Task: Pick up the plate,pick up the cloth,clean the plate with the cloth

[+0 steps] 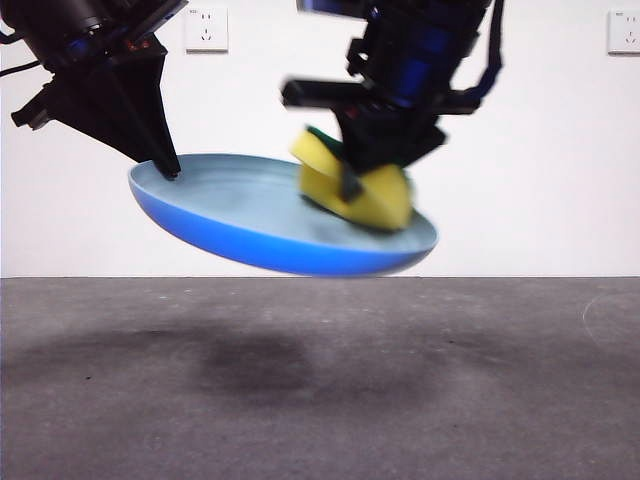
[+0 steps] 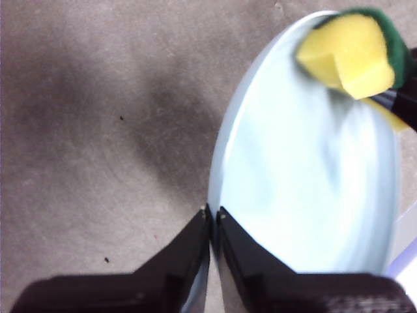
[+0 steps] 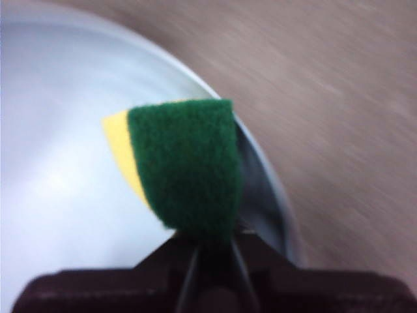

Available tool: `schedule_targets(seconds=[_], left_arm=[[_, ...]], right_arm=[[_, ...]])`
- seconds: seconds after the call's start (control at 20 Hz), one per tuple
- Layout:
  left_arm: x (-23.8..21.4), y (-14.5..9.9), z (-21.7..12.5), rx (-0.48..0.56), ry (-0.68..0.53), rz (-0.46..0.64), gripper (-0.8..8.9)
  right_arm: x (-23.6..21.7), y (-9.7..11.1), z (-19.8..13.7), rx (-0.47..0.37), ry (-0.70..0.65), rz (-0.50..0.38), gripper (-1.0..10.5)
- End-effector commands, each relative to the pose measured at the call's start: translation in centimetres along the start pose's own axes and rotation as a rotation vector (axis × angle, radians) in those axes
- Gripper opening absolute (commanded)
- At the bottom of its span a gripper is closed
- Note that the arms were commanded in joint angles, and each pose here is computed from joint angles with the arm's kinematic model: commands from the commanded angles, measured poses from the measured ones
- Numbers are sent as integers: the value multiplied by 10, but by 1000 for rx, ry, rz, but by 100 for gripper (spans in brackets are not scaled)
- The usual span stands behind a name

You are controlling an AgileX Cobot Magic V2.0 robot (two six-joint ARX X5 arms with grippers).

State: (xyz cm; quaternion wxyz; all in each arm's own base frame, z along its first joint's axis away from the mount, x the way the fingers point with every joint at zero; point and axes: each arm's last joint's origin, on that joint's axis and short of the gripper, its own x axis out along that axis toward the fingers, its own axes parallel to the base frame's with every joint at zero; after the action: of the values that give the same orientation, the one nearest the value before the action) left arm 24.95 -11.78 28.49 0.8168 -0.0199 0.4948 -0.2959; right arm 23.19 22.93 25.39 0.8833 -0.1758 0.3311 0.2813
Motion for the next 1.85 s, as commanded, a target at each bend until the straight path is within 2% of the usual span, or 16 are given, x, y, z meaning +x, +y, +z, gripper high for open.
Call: schedule_targets(seconds=[0.05, 0.2, 0.4, 0.55, 0.65, 0.75, 0.85, 1.05, 1.25, 1.4, 1.5, 1.75, 1.85], left_arm=[[1, -5, 1, 53, -8, -52, -8], [1, -5, 4, 48, -40, -53, -8], [1, -5, 8, 50, -85, -49, -8], [0, -5, 10, 51, -99, -47, -8], [0, -3, 10, 45, -101, -43, -8], [-1, -1, 10, 40, -101, -41, -8], [-1, 0, 9, 33, -92, -38, -8], [-1, 1, 4, 27, -47, -37, -8], [-1, 1, 0, 35, 1, -37, -8], [0, 0, -3, 33, 23, -38, -8], [0, -1, -3, 36, 25, -42, -8], [0, -3, 0, 47, 3, -64, -8], [0, -3, 1, 50, -8, -64, -8]], right_arm=[[4, 7, 4, 6, -54, 152, -16], [4, 19, 6, -8, -80, 266, -16], [2, 41, 1, -52, -38, 377, -16], [-1, 53, -9, -93, 48, 401, -16], [-2, 52, -18, -105, 142, 389, -16], [-3, 49, -26, -122, 228, 312, -16], [-3, 44, -32, -147, 283, 173, -16], [-1, 30, -31, -170, 272, -114, -16], [2, 21, -24, -139, 204, -209, -16], [4, 18, -15, -98, 120, -213, -16], [5, 18, -9, -74, 62, -176, -16], [6, 26, 3, -33, -58, 88, -16], [5, 30, 5, -34, -78, 164, -16]])
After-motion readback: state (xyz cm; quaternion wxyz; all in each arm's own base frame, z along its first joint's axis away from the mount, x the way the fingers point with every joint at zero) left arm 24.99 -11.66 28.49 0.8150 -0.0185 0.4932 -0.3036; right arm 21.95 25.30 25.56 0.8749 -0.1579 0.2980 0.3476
